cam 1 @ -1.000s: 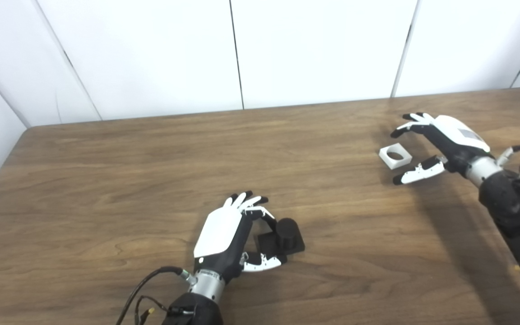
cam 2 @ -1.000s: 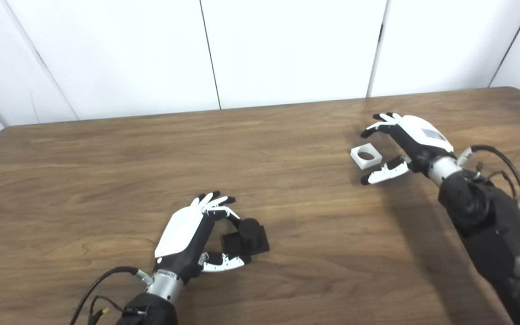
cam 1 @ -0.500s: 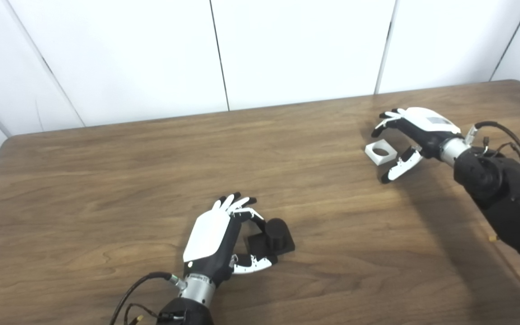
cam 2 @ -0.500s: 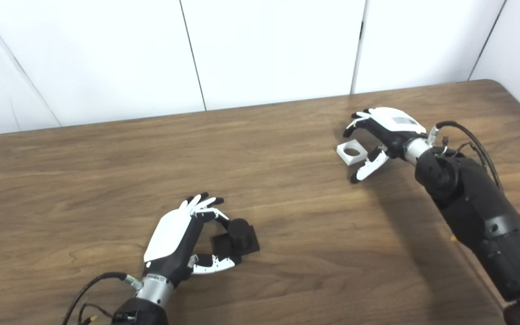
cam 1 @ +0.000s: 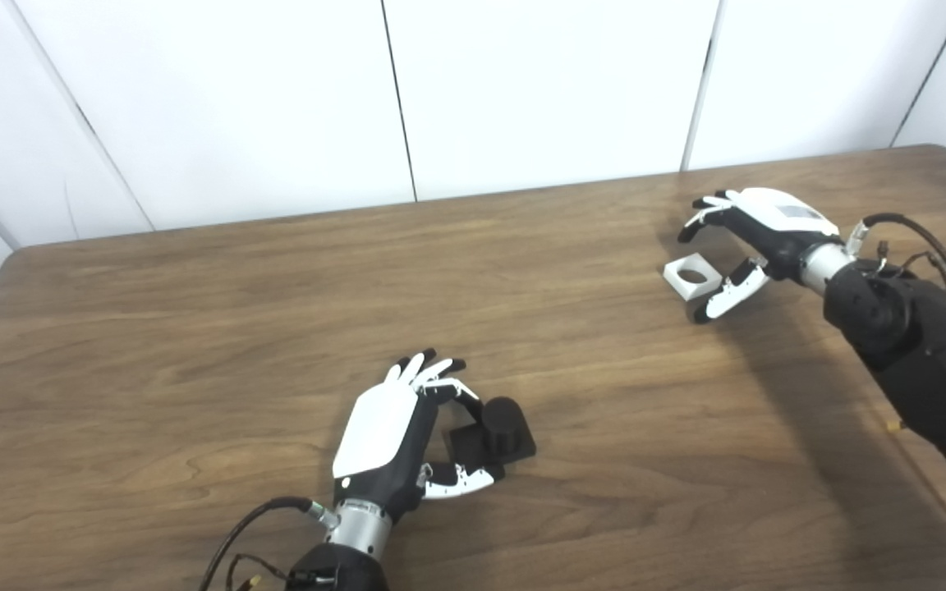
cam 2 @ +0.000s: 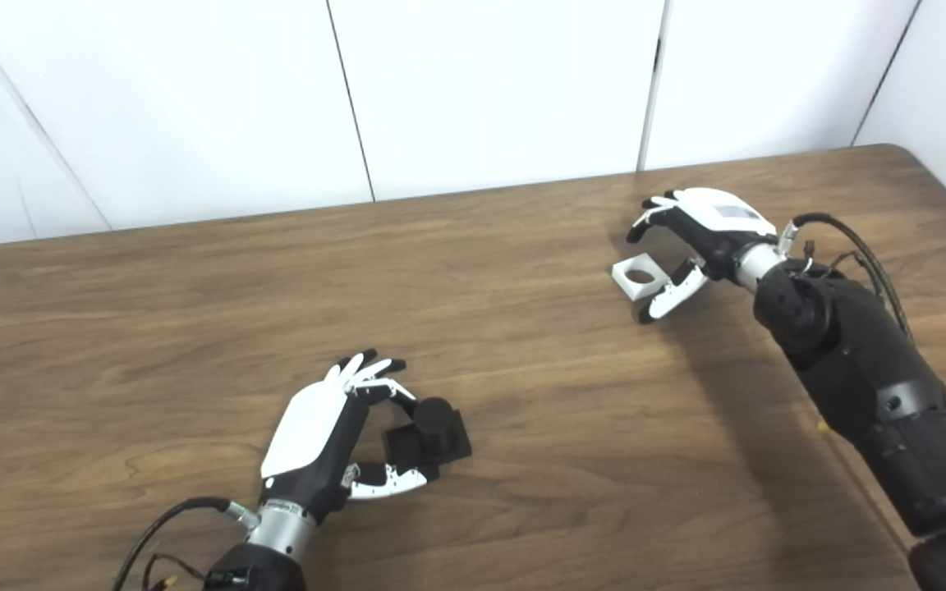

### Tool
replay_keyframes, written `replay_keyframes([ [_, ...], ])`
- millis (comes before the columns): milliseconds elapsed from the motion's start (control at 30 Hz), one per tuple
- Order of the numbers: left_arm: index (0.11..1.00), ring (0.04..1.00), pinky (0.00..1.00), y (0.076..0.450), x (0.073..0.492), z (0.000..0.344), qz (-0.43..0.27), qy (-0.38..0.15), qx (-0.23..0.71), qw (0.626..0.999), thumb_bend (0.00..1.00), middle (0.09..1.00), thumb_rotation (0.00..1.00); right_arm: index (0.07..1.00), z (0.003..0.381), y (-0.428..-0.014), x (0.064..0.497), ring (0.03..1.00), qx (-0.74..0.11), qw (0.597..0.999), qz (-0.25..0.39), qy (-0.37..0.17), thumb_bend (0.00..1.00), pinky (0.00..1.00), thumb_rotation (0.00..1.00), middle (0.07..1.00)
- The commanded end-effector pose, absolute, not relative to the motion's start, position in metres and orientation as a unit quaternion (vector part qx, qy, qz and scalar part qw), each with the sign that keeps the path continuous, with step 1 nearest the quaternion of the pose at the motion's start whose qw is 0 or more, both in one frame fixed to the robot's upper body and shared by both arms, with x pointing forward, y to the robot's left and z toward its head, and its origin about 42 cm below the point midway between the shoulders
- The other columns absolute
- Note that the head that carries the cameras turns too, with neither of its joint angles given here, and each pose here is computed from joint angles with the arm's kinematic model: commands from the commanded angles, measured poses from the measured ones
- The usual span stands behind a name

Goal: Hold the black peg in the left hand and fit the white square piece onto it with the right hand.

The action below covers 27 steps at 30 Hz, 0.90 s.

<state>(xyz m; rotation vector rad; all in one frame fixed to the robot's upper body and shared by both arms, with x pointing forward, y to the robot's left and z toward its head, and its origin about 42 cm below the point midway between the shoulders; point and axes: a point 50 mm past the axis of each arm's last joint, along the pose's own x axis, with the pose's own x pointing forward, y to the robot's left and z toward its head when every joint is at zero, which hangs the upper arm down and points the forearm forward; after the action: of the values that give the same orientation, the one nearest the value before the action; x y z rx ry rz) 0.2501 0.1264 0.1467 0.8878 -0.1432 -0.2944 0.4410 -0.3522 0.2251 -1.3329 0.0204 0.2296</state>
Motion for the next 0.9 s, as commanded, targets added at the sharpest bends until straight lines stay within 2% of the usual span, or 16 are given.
replay_keyframes([
  [0,0.493,0.982,1.00,0.125,0.248,0.137,-0.152,-0.054,0.440,0.883,0.52,0.883,0.06,0.742,0.262,-0.350,0.455,1.000,-0.628,0.773,0.083,-0.035,0.89,1.00,0.23,0.947],
  [300,0.493,0.988,1.00,0.124,0.249,0.139,-0.150,-0.054,0.435,0.886,0.52,0.885,0.06,0.739,0.261,-0.350,0.461,1.000,-0.641,0.761,0.095,-0.025,0.87,1.00,0.24,0.948],
  [567,0.493,0.990,1.00,0.121,0.249,0.140,-0.146,-0.054,0.431,0.889,0.52,0.888,0.06,0.710,0.255,-0.351,0.465,0.986,-0.653,0.749,0.112,-0.010,0.88,0.93,0.25,0.932],
  [867,0.493,0.990,1.00,0.120,0.250,0.141,-0.146,-0.054,0.432,0.888,0.52,0.890,0.06,0.702,0.249,-0.353,0.469,0.990,-0.661,0.739,0.128,0.015,0.84,0.92,0.27,0.942],
])
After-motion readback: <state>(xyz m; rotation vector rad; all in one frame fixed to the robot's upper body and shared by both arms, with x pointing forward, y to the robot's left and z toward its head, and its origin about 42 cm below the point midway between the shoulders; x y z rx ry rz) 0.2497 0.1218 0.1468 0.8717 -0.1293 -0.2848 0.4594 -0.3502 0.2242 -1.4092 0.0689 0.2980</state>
